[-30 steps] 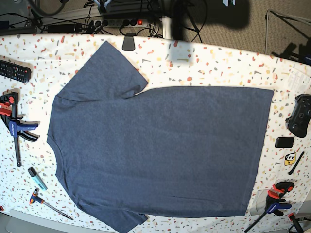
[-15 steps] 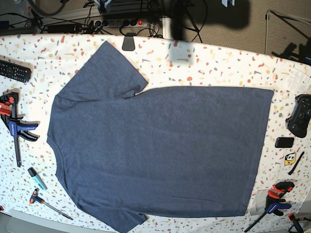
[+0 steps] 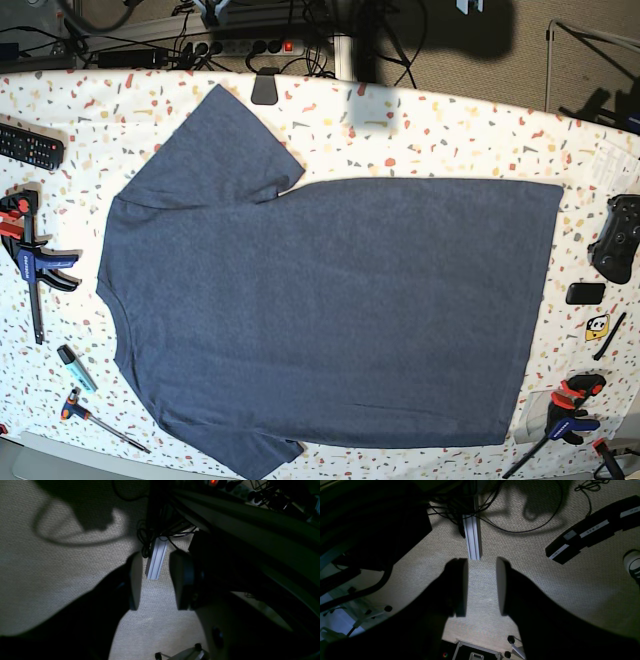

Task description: Fold the T-shirt properly

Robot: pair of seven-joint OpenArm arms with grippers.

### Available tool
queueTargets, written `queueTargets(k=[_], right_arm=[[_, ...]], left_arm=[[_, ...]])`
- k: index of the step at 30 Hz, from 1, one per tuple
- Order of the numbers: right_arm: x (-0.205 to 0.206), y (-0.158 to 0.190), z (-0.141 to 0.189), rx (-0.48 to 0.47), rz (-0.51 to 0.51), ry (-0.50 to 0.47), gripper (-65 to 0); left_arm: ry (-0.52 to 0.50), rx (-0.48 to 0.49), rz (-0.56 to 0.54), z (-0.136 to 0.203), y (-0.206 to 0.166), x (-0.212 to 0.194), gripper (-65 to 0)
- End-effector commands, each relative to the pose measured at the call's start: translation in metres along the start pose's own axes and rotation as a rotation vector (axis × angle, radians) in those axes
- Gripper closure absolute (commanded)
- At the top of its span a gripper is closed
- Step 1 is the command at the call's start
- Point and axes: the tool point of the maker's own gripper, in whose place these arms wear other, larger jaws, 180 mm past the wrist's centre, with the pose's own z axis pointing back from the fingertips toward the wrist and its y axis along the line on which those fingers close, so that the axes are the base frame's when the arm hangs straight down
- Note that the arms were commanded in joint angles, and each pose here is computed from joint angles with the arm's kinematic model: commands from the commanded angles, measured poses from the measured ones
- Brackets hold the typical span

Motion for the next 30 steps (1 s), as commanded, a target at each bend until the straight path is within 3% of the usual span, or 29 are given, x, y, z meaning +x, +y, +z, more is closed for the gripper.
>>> queueTargets(k=[1, 30], right_arm=[[-0.0001, -0.0013, 0.0013, 0.004, 0.005, -0.004, -19.3], [-0.0002, 0.0002, 0.0018, 0.012, 0.011, -0.02, -19.3]], left_arm=[[0.002, -0.002, -0.003, 0.0019, 0.0022, -0.0024, -21.7], [0.0, -0.001, -0.003, 0.0025, 0.0028, -0.0031, -21.7]])
